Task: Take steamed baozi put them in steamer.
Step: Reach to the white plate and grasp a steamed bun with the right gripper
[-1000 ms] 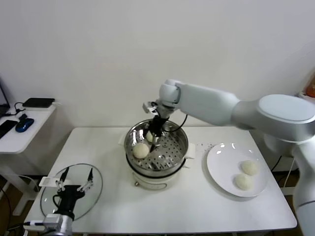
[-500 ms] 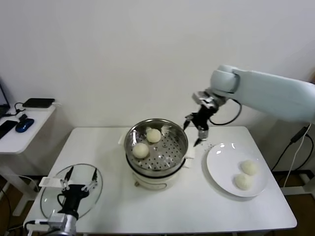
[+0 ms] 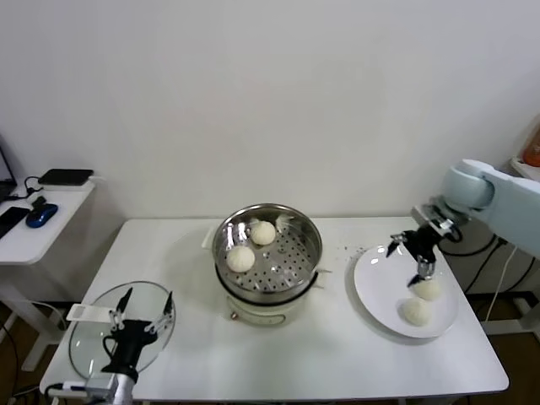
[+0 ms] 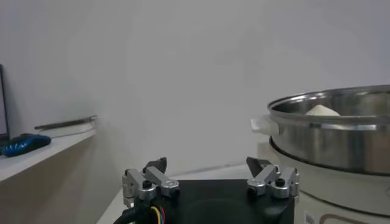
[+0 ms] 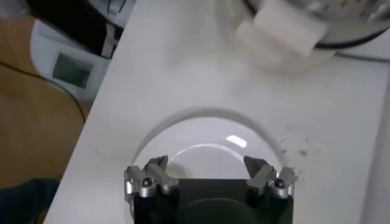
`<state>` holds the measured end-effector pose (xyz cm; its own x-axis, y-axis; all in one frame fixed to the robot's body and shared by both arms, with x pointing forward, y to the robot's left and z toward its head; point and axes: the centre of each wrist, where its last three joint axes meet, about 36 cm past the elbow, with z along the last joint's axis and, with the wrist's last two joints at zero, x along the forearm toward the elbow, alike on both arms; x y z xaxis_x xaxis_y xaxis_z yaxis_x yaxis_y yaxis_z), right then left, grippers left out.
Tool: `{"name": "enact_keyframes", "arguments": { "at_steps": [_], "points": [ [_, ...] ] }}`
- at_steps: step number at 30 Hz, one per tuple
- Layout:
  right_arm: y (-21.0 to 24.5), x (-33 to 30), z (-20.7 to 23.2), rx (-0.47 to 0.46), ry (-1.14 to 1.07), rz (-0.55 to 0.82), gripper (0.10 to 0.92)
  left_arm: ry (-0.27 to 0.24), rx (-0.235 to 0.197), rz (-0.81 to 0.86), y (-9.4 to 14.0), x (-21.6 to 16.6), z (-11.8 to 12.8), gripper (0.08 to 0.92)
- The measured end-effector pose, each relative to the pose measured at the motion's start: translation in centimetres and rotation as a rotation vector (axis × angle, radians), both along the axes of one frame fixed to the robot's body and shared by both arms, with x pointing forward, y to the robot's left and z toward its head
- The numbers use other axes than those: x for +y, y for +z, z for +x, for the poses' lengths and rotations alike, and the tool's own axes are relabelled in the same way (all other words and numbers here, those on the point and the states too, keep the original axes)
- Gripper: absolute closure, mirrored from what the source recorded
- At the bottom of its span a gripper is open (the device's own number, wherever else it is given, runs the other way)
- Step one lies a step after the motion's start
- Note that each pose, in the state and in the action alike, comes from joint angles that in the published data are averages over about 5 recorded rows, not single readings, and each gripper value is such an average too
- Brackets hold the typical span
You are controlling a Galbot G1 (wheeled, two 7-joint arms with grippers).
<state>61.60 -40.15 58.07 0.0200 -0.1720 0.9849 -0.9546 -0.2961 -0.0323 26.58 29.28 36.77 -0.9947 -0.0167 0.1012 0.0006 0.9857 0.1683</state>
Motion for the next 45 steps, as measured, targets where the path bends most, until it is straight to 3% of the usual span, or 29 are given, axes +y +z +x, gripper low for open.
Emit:
{"name": "enact_keyframes", "arguments": {
  "at_steps": [14, 45],
  "points": [
    [-6.9, -4.3, -1.7, 0.038, -0.015, -0.110, 0.200, 0.007, 0.011, 0.009, -0.3, 0.1, -0.3, 0.177],
    [-11.9, -2.8, -0.3, 0.038, 0.004, -0.143, 0.200, 0.014, 0.026, 0.017, -1.0, 0.5, 0.1, 0.177]
  ]
}}
